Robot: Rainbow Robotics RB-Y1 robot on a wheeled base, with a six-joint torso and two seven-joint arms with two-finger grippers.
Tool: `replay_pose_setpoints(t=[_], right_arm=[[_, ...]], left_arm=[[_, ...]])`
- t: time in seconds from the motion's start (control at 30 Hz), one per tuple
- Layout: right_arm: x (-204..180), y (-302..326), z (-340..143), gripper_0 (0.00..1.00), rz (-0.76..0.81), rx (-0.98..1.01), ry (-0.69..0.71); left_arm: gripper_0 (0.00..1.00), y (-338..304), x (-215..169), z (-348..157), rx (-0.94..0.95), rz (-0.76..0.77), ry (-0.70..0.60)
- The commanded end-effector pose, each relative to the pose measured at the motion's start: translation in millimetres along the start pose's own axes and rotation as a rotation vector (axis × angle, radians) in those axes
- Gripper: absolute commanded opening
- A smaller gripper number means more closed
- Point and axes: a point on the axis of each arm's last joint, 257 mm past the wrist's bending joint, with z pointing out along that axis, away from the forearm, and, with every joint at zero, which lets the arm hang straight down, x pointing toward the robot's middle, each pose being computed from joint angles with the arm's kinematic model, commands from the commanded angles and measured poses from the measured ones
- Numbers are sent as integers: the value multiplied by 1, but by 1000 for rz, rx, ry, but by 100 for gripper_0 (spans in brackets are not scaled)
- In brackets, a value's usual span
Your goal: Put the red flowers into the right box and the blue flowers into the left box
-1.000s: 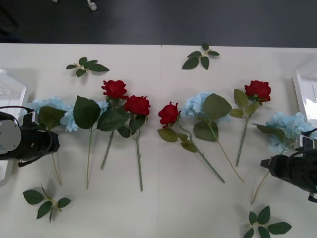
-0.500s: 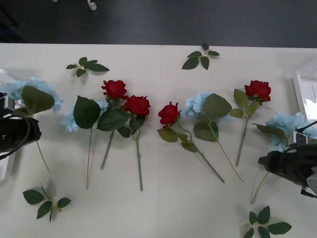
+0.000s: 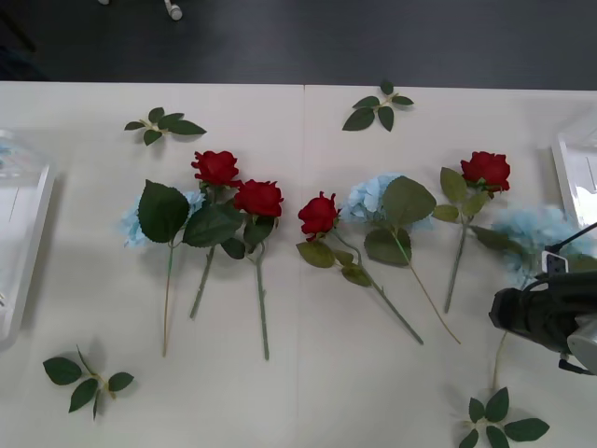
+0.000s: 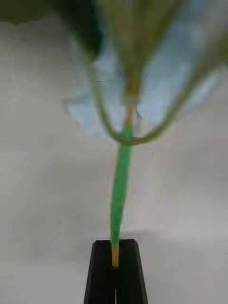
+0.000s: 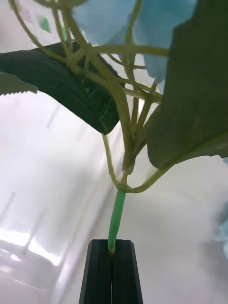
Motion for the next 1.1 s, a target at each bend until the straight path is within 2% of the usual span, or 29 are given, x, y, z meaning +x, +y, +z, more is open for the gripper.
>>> replay_pose_setpoints(t=[0.03, 0.17, 0.33, 0.63, 0.87, 0.9, 0.93, 0.97, 1.0, 1.03, 1.1], right_arm=[[-12, 2, -4, 0, -4, -1, -23], [-20, 14, -10, 0, -34, -24, -42], [-34, 43, -45, 0, -74, -64, -57], [-31, 106, -142, 0, -105, -182, 16], [-25, 122, -209, 0, -227, -222, 24], [-25, 123, -216, 0, -271, -228, 17], [-25, 124, -220, 0, -295, -233, 11], [-26, 126, -226, 0, -346, -240, 2], [-26, 126, -226, 0, -346, -240, 2], [-29, 130, -233, 0, -430, -259, -21], [-34, 138, -240, 0, -507, -292, -52]], left_arm=[[0, 43, -38, 0, -80, -69, -49], [0, 72, -59, 13, -114, -103, -62], [0, 104, -68, 28, -165, -111, -61], [0, 137, -64, 56, -201, -172, -53], [2, 147, -58, 60, -209, -190, -44], [27, 147, -59, 59, -207, -194, -47], [47, 147, -59, 59, -206, -193, -47], [78, 146, -58, 59, -204, -193, -44], [78, 146, -58, 59, -204, -193, -44], [99, 144, -57, 60, -200, -191, -43], [100, 143, -56, 61, -194, -193, -40]])
